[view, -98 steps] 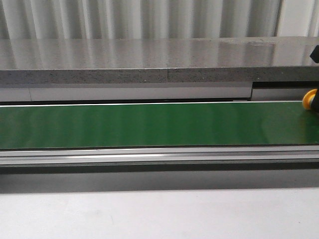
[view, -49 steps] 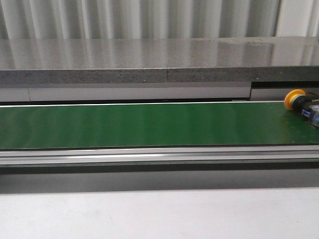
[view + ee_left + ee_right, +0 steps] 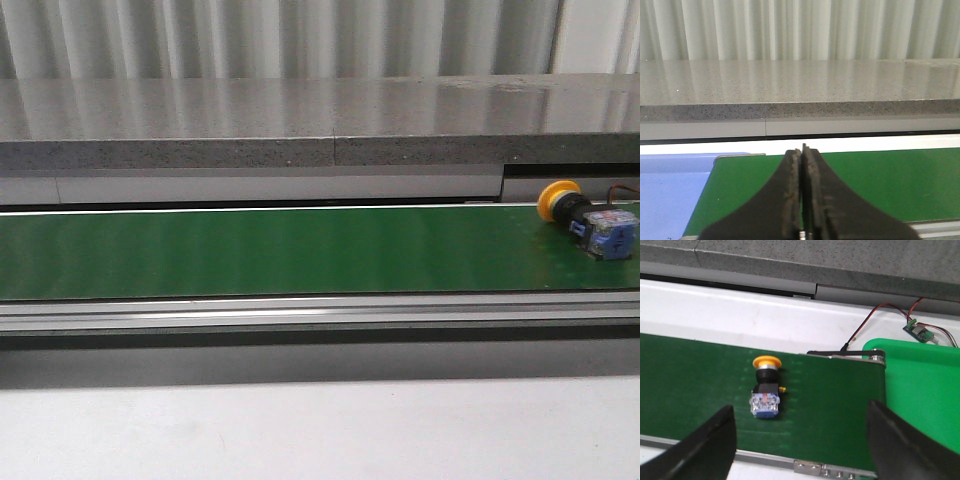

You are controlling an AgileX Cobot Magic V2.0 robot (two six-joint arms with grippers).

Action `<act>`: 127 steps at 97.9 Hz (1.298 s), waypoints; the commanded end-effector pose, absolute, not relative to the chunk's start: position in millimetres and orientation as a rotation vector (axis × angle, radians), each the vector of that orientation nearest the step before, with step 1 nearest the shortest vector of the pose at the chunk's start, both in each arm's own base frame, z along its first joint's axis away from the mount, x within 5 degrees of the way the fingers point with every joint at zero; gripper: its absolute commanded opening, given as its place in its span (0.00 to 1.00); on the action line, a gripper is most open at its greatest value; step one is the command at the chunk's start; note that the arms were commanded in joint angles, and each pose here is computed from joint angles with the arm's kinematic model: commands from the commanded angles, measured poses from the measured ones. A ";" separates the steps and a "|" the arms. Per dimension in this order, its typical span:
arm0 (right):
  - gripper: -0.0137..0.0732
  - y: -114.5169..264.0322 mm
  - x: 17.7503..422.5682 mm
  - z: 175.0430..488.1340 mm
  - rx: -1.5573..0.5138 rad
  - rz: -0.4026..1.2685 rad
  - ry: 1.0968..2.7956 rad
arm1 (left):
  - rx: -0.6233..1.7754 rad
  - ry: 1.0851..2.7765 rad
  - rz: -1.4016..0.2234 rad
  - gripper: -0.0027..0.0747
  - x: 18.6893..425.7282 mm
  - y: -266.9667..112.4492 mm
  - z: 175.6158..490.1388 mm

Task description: Move button from right to left

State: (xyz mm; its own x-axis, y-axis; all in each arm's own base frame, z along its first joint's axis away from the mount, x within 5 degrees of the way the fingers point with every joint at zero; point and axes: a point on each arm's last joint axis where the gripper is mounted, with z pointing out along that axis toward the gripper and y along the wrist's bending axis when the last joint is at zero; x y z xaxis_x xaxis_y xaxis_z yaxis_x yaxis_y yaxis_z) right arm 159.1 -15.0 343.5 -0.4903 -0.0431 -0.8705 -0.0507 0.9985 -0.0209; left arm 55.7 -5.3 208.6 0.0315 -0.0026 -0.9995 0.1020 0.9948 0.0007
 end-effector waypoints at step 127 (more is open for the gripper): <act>0.08 -2.9 99.2 338.3 -0.045 -0.041 1.835 | -0.016 1.496 -0.196 0.01 49.0 -5.1 290.7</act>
State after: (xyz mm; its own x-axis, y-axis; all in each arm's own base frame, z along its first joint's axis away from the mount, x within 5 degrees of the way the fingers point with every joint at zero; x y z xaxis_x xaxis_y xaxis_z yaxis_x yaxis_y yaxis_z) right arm 98.1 -1.7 325.0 -0.3454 -0.0584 -0.9366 -0.0318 0.9982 -0.0505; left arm 48.1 -4.6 258.3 0.0530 -0.1145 -0.9920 0.1093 0.9881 -0.1082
